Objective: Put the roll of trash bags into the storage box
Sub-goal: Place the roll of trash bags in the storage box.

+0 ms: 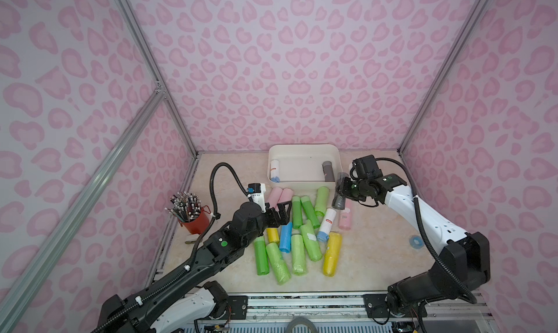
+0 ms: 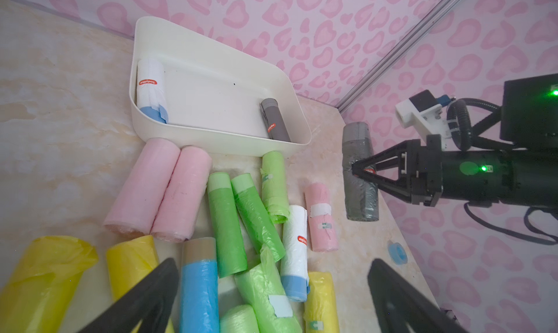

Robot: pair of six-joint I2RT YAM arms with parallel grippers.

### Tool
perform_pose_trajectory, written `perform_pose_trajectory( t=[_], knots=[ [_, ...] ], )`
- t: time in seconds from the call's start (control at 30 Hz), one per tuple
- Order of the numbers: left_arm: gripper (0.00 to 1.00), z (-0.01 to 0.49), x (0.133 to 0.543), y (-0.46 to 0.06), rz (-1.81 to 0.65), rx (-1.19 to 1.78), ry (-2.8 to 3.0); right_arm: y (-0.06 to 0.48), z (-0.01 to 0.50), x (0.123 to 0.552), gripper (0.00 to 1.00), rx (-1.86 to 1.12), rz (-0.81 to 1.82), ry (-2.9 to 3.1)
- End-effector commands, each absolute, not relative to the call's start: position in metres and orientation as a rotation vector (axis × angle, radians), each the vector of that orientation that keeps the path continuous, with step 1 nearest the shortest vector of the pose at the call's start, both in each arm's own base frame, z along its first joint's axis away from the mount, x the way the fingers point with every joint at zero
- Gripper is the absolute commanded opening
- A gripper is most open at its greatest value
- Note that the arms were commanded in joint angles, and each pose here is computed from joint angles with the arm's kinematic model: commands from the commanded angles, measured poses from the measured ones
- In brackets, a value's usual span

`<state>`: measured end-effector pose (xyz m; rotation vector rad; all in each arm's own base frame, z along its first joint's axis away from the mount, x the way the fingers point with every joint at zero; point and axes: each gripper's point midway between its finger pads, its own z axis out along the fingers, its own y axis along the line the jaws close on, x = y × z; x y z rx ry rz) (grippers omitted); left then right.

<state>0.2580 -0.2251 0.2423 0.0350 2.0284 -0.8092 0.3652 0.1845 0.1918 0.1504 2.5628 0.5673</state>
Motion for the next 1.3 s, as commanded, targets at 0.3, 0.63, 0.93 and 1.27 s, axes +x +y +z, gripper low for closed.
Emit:
perform_pose_trajectory(
  t=[0.3,0.63,0.93,1.27],
  knots=[
    [1.00,0.250,0.268,-0.200,-0.707,-0.037,1.980,0.209,0.193,0.465,0.31,0.012,0.403,2.520],
    [1.00,0.233,0.277,-0.199,-0.630,-0.046,2.046,0.242,0.153,0.529,0.30,-0.040,0.421,2.528],
    [1.00,0.220,0.290,-0.208,-0.599,-0.041,2.095,0.249,0.121,0.559,0.31,-0.086,0.348,2.542],
    [1.00,0.210,0.299,-0.216,-0.582,-0.027,2.133,0.229,0.087,0.568,0.31,-0.094,0.165,2.600]
  ],
)
